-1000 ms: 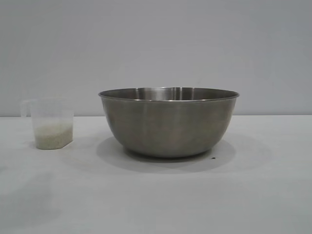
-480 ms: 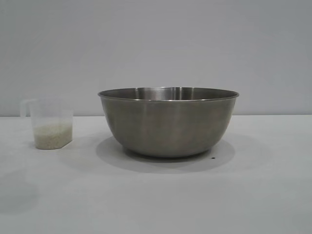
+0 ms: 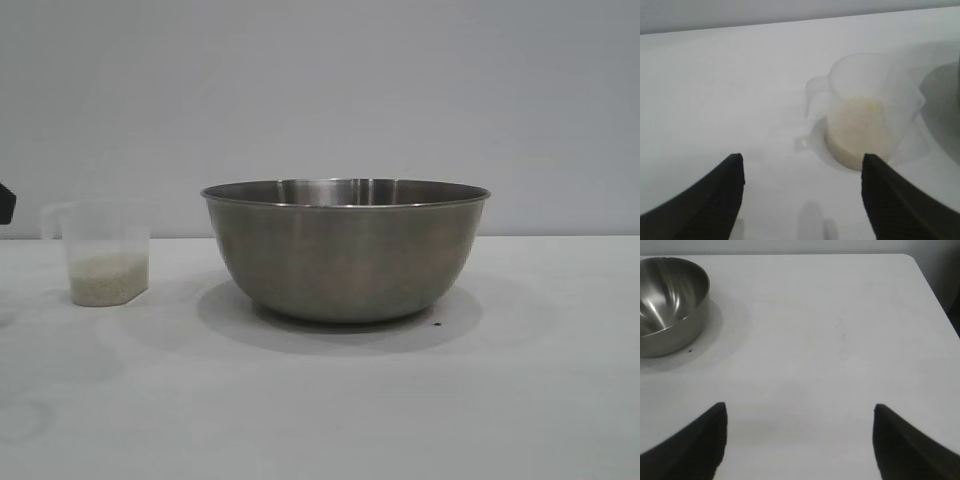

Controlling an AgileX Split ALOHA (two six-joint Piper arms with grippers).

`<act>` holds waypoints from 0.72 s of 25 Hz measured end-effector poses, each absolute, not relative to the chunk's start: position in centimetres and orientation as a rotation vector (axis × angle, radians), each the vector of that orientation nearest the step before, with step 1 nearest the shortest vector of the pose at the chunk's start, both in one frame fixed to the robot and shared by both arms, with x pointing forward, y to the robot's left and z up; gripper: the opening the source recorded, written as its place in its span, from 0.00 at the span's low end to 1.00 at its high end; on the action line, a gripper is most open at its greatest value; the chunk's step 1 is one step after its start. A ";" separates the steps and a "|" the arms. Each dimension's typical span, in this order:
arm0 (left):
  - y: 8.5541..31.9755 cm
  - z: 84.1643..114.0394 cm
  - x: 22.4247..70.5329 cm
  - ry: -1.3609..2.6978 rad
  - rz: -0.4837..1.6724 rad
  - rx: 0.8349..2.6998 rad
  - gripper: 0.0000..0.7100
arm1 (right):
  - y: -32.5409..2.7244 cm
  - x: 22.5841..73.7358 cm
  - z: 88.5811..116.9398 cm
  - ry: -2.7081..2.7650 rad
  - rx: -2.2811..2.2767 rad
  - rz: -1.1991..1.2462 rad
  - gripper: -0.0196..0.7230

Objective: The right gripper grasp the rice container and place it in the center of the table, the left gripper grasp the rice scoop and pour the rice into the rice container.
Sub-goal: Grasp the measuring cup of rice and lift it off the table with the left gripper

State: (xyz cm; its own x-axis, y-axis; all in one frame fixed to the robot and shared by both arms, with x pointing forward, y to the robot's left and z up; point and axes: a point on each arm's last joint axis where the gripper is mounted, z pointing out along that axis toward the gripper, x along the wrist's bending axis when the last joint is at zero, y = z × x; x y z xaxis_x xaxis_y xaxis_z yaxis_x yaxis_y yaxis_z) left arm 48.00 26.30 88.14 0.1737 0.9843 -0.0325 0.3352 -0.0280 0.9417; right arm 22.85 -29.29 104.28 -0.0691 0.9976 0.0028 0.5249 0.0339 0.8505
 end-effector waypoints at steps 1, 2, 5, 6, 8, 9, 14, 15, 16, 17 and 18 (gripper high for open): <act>26.3 88.1 48.3 1.313 0.893 1.530 0.51 | -29.3 22.8 104.3 1.668 1.559 0.933 0.72; 26.2 88.0 48.6 1.309 0.897 1.532 0.45 | -29.3 22.8 104.3 1.668 1.559 0.933 0.72; 26.2 87.7 49.0 1.310 0.897 1.535 0.31 | -29.3 22.8 104.3 1.668 1.559 0.933 0.72; 26.1 87.7 49.1 1.311 0.896 1.536 0.33 | -29.3 22.8 104.3 1.668 1.559 0.933 0.72; 26.1 87.6 49.1 1.311 0.896 1.536 0.33 | -29.3 22.8 104.3 1.668 1.559 0.933 0.72; 26.1 87.6 49.1 1.311 0.896 1.536 0.33 | -29.3 22.8 104.3 1.668 1.559 0.933 0.72; 26.1 87.7 49.4 1.302 0.904 1.536 0.33 | -29.3 22.8 104.3 1.668 1.559 0.933 0.72; 26.1 87.7 49.7 1.297 0.907 1.532 0.33 | -29.3 22.8 104.3 1.668 1.559 0.933 0.72; 26.0 87.7 50.0 1.294 0.910 1.529 0.33 | -29.3 22.8 104.3 1.668 1.559 0.933 0.72; 26.0 87.6 50.2 1.296 0.909 1.530 0.33 | -29.3 22.8 104.3 1.668 1.559 0.933 0.72; 26.0 87.4 50.4 1.297 0.907 1.532 0.33 | -29.3 22.8 104.3 1.668 1.559 0.933 0.72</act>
